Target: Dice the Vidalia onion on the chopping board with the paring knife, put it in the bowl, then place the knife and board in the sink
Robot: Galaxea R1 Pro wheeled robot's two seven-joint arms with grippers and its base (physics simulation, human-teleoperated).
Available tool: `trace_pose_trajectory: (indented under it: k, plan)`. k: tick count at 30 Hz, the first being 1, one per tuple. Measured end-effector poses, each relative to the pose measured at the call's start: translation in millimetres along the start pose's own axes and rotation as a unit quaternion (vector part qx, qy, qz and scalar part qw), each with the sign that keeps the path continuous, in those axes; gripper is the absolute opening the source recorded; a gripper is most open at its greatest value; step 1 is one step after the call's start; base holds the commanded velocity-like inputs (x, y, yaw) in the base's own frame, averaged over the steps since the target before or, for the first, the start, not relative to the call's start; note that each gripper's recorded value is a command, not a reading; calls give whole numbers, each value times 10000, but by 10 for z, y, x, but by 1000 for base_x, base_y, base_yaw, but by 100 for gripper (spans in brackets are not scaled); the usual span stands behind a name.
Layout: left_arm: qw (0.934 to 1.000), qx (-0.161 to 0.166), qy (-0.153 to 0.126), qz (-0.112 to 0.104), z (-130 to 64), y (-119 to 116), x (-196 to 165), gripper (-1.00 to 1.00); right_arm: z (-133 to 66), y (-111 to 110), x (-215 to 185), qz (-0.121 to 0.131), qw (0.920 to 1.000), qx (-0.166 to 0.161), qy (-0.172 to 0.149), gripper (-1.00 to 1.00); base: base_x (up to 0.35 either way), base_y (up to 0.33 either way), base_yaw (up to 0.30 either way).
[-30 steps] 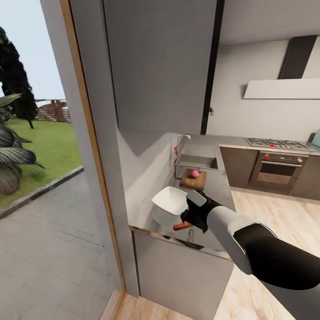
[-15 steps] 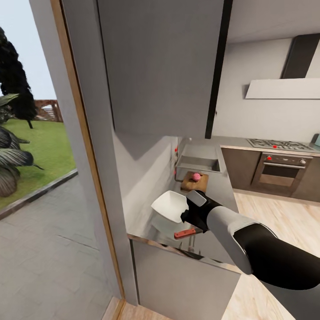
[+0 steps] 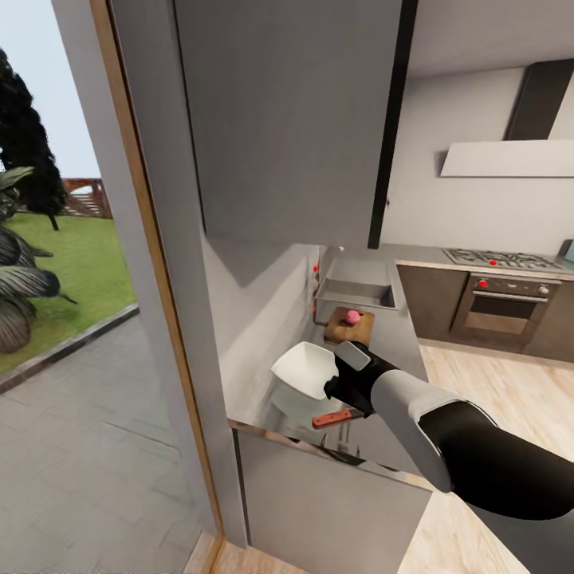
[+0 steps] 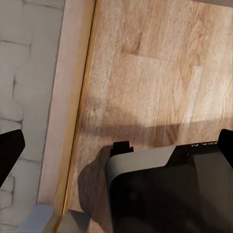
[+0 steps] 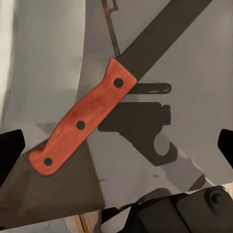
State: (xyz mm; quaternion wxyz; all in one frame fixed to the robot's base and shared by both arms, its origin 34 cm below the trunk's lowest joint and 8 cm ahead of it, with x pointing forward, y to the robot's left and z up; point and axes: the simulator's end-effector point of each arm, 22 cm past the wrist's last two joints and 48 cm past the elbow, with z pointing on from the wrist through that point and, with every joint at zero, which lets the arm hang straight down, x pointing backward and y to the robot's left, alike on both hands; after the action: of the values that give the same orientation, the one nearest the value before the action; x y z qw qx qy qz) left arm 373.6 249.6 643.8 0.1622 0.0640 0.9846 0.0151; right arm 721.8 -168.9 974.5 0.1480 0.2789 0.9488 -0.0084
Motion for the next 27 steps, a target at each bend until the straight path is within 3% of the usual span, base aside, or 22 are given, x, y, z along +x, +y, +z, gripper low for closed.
trace_pose_trajectory:
  k: [21, 27]
  plan:
    - [9999, 19, 158, 0, 41, -14, 132, 100, 187, -18, 65, -18, 9999, 80, 136, 100, 1, 0, 0]
    - [9998, 23, 188, 4, 46, -19, 161, 100, 220, -24, 79, -24, 9998, 97, 159, 100, 134, 91, 0]
